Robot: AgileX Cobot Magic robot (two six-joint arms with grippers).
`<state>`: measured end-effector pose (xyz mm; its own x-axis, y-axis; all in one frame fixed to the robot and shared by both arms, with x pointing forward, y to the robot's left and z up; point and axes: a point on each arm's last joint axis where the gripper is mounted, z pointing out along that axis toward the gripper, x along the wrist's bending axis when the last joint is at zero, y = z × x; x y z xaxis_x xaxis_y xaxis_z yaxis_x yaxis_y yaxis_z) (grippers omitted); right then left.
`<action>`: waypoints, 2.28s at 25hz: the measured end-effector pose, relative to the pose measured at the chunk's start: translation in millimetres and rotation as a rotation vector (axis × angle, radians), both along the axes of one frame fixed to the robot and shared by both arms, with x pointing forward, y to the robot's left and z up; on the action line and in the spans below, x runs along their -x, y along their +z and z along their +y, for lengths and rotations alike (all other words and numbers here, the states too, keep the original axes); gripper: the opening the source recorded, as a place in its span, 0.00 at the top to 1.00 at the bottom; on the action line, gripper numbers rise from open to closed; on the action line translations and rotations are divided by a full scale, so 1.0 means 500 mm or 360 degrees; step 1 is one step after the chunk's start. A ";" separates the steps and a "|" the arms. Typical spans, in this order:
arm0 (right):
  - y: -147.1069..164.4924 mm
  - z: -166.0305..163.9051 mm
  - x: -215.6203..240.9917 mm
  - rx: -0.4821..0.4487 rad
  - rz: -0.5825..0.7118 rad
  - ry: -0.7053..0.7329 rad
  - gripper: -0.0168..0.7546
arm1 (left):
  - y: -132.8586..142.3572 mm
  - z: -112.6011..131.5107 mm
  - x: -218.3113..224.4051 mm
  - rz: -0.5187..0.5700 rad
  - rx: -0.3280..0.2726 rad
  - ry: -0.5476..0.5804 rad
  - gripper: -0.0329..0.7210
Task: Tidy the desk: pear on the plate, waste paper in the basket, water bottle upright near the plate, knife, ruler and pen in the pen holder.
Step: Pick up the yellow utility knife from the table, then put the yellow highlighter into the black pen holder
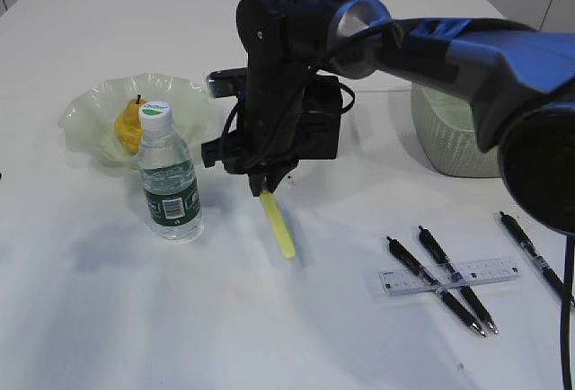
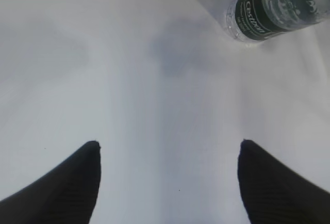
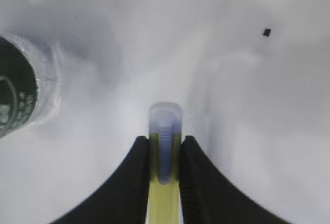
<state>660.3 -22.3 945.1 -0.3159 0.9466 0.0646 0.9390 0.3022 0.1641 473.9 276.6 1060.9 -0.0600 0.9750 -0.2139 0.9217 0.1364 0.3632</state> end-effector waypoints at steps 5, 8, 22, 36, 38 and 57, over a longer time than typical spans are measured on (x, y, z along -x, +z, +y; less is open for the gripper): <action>0.061 -0.007 0.004 -0.0022 -0.0101 0.0018 0.83 | 0.000 0.002 0.000 0.0002 -0.0021 -0.0005 0.17; 0.105 -0.024 0.003 -0.0027 -0.0180 0.0013 0.83 | -0.001 0.004 0.002 0.0014 -0.0048 -0.0014 0.17; 0.337 -0.219 -0.006 -0.0113 -0.0527 -0.0243 0.84 | -0.004 0.005 0.009 0.0079 -0.0056 -0.0027 0.17; 0.375 -0.247 -0.022 -0.0145 -0.0771 -0.0181 0.84 | -0.006 0.005 0.013 0.0121 -0.0056 -0.0035 0.17; 0.370 -0.245 -0.032 -0.0150 -0.0855 -0.0155 0.84 | -0.006 0.005 0.014 0.0122 -0.0056 -0.0035 0.18; 0.244 -0.207 -0.123 -0.0327 -0.1369 -0.0053 0.84 | -0.006 0.005 0.014 0.0126 -0.0056 -0.0035 0.19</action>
<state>722.1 -125.7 1067.0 -0.3057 0.9520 -0.0130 0.4733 0.1638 0.8655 467.0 278.8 1057.9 -0.0536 0.9831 -0.1751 0.9503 0.1041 0.2934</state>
